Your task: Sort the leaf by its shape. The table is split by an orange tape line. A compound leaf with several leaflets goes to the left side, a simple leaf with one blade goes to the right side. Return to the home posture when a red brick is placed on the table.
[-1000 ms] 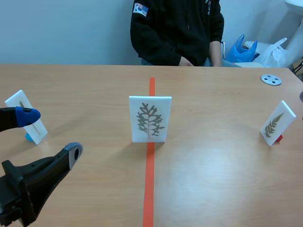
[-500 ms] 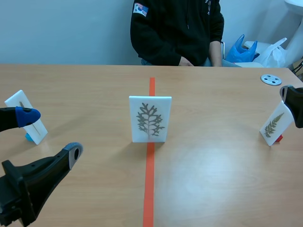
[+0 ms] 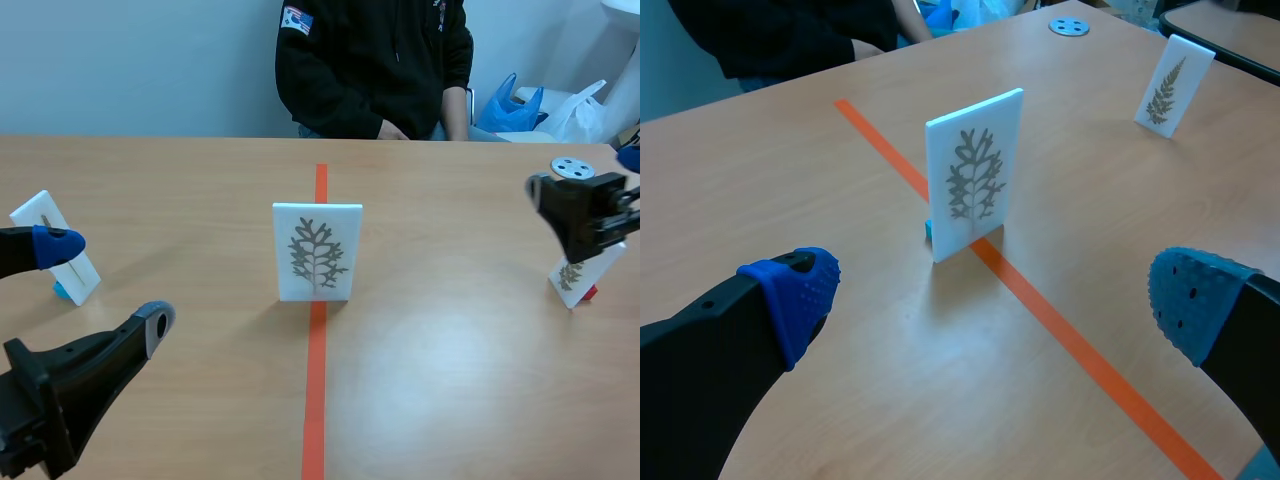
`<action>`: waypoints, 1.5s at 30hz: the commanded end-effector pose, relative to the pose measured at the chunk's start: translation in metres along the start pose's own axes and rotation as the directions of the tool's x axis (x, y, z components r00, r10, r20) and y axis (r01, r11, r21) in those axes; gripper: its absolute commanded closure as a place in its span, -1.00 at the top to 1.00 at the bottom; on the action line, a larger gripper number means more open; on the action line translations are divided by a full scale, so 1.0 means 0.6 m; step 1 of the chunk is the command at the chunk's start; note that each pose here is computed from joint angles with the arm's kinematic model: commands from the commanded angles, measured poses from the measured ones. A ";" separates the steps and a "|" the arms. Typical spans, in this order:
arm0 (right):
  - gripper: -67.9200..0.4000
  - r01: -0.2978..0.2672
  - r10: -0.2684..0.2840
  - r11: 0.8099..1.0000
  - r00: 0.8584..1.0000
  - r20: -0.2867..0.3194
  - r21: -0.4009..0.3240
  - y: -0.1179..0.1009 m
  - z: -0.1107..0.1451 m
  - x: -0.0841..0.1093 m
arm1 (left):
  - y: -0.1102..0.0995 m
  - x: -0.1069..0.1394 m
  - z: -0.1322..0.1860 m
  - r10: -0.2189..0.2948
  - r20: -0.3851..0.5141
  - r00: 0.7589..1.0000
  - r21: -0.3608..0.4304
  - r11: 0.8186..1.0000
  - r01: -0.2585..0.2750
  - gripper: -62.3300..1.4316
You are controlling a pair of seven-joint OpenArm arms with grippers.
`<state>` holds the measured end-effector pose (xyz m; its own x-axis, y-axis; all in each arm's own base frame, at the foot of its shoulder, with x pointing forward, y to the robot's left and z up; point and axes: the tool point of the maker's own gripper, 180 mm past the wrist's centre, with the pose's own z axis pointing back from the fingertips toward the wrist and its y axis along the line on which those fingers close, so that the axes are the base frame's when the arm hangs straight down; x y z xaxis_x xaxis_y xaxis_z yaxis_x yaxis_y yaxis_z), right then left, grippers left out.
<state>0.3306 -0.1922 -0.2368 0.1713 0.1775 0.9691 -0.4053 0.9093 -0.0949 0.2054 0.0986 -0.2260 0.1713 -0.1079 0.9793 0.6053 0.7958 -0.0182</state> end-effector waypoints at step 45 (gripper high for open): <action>1.00 -0.179 0.192 0.883 0.981 0.016 0.434 0.326 -0.232 -0.105 | 0.000 0.014 -0.002 0.016 0.042 0.999 0.017 1.000 -0.016 1.00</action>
<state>0.3543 0.0285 -0.3658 0.1181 0.3664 0.9229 -0.7893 0.5986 -0.1366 0.2063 0.0992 -0.2256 0.1717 -0.0929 0.9808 0.5903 0.8067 -0.0269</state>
